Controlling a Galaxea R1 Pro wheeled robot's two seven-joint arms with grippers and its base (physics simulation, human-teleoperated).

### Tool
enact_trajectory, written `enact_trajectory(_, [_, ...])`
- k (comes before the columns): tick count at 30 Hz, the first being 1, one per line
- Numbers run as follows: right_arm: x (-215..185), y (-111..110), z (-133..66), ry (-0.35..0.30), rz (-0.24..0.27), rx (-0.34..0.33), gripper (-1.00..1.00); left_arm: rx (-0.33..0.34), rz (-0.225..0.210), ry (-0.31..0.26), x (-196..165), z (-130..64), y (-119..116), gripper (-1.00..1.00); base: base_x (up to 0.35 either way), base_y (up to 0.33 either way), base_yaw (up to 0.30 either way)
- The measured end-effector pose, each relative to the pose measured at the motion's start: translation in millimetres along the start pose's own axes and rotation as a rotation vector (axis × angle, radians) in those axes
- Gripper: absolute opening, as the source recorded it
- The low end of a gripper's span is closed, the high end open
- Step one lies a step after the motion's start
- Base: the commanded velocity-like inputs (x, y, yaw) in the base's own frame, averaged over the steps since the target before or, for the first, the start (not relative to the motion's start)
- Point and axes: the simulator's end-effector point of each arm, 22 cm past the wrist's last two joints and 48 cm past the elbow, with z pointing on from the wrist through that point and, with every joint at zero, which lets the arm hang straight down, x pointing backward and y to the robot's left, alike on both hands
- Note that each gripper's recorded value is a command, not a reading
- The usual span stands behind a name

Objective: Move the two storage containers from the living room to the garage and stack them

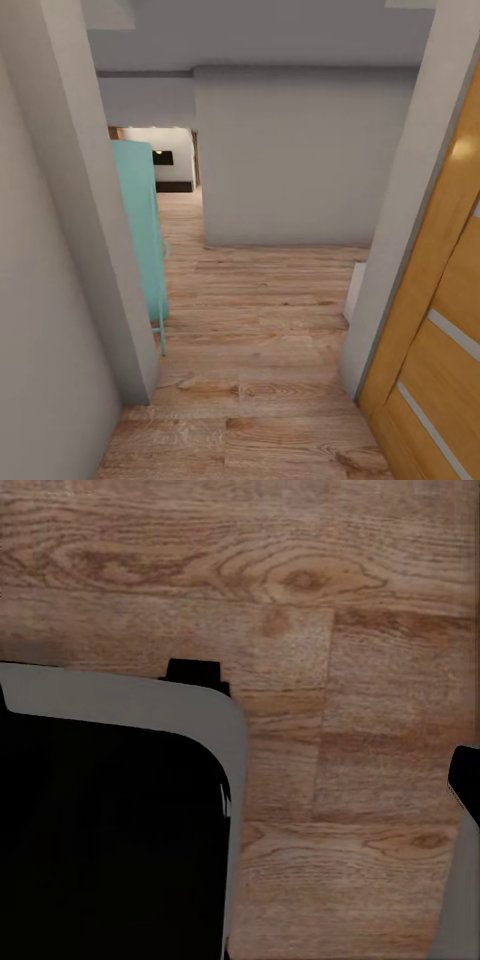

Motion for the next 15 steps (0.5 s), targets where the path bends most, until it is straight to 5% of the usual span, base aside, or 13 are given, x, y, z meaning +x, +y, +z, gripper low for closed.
enact_trajectory(15, [0.6,-1.1,0.0,0.004,-0.019,0.005,1.0,0.0,0.001,0.028,6.6,-0.1,0.2,1.0,0.326,0.0,0.0])
